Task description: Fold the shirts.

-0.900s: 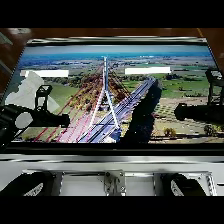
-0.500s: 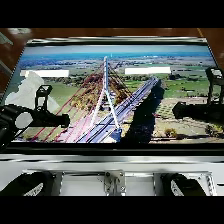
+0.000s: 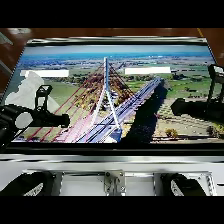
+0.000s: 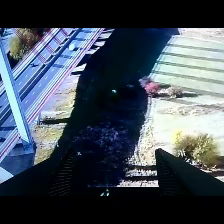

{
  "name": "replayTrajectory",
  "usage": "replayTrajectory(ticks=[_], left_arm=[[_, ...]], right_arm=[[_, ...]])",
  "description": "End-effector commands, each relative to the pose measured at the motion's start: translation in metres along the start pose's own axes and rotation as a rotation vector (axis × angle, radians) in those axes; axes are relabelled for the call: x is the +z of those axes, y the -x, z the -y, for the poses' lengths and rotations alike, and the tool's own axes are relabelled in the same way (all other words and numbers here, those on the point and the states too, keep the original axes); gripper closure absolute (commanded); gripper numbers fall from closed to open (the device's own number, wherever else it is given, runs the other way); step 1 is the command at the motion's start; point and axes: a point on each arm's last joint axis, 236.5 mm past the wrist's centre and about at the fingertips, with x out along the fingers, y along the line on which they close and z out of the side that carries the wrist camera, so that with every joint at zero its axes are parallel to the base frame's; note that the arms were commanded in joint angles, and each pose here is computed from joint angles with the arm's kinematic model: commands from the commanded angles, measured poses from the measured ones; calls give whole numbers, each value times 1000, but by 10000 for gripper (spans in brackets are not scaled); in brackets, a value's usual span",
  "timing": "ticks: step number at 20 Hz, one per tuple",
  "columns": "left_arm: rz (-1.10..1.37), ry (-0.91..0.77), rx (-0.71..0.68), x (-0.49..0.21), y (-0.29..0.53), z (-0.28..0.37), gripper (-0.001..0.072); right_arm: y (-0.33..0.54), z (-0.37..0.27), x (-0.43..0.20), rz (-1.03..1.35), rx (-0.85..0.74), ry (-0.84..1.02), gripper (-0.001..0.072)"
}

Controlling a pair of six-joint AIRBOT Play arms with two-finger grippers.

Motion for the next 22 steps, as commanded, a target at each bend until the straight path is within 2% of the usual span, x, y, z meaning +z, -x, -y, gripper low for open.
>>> replayTrajectory(ticks=[1, 9, 14, 18, 20, 22], left_arm=[[11, 1, -4, 3, 0, 1, -12], [94, 13, -54, 27, -9, 14, -12], [70, 10, -40, 25, -18, 12, -11], [112, -67, 75, 42, -35, -12, -6], [205, -181, 237, 75, -37, -52, -7], [245, -154, 388, 104, -26, -113, -11]], right_arm=[[0, -10, 0, -2, 40, -19, 76], [3, -37, 1, -2, 158, -62, 76], [5, -36, 36, 147, 157, -73, 77], [-3, -38, 22, 64, 169, -202, 77], [-11, -39, 7, -17, 168, -209, 77], [-19, -38, -11, -111, 158, -224, 77]])
